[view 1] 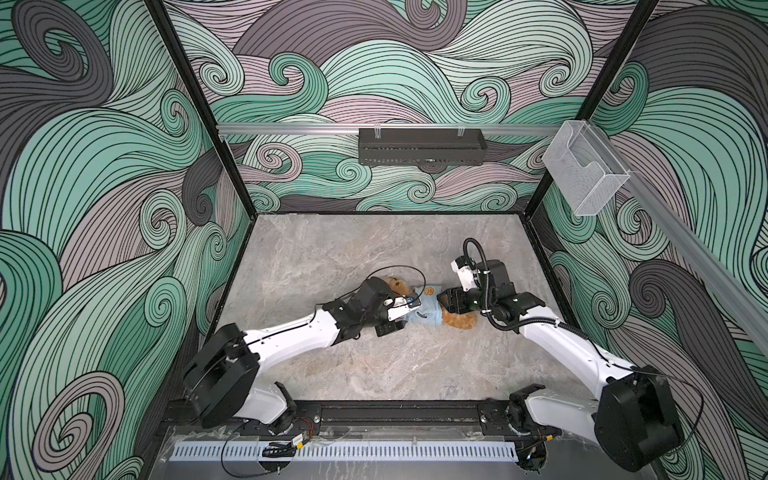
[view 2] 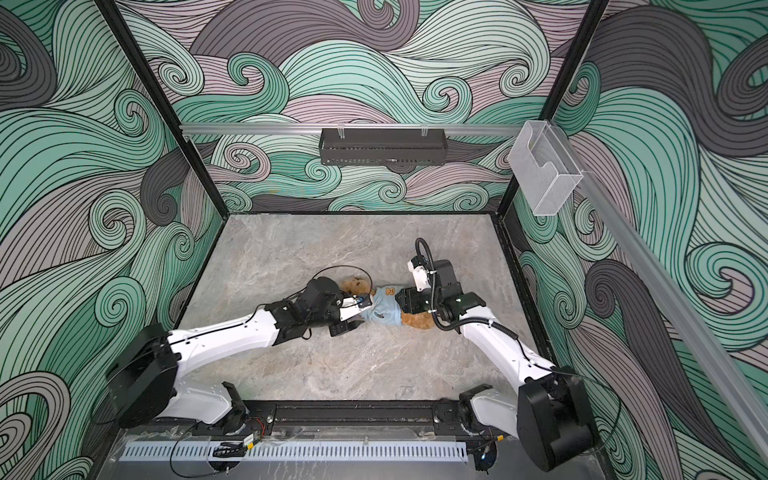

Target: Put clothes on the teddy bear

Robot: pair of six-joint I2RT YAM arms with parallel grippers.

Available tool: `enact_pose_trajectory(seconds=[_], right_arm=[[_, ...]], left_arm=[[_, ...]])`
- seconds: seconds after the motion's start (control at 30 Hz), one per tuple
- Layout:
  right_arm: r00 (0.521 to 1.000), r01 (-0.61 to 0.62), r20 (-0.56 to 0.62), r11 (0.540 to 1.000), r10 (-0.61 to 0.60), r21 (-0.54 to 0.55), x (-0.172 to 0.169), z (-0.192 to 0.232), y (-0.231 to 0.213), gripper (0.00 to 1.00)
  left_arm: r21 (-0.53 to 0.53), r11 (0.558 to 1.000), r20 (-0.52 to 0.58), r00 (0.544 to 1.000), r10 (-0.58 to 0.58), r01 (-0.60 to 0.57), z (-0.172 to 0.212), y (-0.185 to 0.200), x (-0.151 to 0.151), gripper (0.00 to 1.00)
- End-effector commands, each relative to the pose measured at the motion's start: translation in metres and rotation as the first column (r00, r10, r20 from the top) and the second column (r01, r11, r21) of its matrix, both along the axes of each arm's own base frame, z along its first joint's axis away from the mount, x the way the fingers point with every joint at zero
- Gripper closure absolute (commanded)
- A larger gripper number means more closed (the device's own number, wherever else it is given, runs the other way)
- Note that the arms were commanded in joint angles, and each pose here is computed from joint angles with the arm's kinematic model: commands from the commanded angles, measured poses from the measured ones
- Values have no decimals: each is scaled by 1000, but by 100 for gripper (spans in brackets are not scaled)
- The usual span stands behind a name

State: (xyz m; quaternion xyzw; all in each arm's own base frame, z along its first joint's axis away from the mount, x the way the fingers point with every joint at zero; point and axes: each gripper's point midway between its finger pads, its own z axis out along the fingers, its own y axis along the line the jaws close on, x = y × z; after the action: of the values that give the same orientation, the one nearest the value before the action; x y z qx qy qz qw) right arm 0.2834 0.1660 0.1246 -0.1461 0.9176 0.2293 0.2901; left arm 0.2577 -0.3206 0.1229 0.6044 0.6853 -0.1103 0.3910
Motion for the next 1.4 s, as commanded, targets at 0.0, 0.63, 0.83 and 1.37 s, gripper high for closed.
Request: enact_pose_trajectory(seconds=[0.0, 0.63, 0.83, 1.37], right_arm=[[991, -14, -132, 999, 19, 43, -30, -4, 3, 40], [996, 62, -53, 985, -71, -161, -27, -15, -24, 19], [997, 21, -75, 994, -29, -106, -23, -22, -8, 23], [994, 34, -103, 994, -44, -100, -23, -35, -7, 23]], left_arm=[[77, 985, 67, 985, -159, 154, 12, -19, 6, 58], [-28, 939, 80, 937, -340, 343, 37, -38, -21, 53], [-22, 935, 58, 934, -351, 353, 41, -39, -22, 81], [35, 899, -8, 900, -436, 436, 19, -54, -23, 100]])
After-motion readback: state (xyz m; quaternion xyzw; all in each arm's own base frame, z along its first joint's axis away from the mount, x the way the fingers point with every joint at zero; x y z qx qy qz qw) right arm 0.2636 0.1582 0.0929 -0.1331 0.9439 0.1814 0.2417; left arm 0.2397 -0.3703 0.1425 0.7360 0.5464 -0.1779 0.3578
